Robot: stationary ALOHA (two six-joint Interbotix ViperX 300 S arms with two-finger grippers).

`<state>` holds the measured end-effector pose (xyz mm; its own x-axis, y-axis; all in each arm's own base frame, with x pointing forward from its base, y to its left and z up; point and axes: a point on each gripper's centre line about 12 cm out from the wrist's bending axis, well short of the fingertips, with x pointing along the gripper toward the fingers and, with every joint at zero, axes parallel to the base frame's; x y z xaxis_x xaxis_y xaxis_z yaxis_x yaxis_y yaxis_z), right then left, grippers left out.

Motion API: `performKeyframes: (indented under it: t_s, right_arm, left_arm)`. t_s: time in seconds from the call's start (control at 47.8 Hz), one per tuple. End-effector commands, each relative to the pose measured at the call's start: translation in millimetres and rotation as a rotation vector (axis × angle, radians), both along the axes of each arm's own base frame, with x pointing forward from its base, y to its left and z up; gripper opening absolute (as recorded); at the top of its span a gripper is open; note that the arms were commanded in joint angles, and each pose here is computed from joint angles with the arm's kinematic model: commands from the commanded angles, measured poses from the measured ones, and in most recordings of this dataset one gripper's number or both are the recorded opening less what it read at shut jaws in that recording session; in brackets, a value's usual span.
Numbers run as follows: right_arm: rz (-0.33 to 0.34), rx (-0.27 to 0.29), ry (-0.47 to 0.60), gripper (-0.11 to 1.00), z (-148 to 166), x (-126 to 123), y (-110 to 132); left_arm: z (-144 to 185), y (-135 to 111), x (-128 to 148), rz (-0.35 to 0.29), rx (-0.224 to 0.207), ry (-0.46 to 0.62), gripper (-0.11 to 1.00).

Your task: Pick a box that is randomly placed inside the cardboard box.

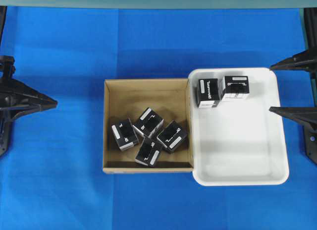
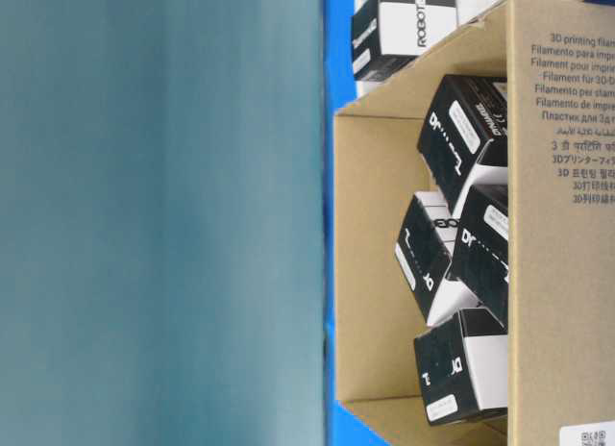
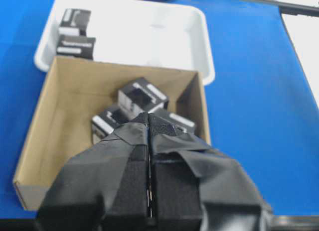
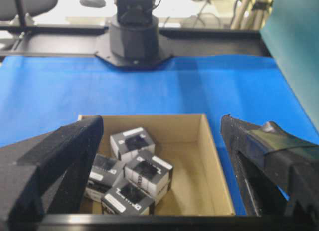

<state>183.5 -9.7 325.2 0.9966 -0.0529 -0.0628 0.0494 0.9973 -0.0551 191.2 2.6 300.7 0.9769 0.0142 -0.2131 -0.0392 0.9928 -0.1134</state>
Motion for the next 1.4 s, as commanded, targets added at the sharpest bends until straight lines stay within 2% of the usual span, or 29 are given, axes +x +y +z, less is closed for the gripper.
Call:
performKeyframes:
  t_s: [0.0,0.544,0.983,1.38]
  right_arm:
    - [0.003,0.004,-0.009,1.00,3,1,1]
    - [0.003,0.004,-0.016,1.00,4,-1,1]
    - [0.010,0.009,0.070,1.00,-5,-10,2]
    - [0.010,0.008,0.070,1.00,-6,-13,2]
  left_arm:
    - [11,1,1,0.003,0.002,-0.029,-0.05]
    - [16,0,-2,0.002,0.001,-0.054,-0.05]
    - [16,-2,-3,-0.012,0.003,-0.051,-0.05]
    - [15,-3,-2,-0.016,0.005,-0.046,-0.05]
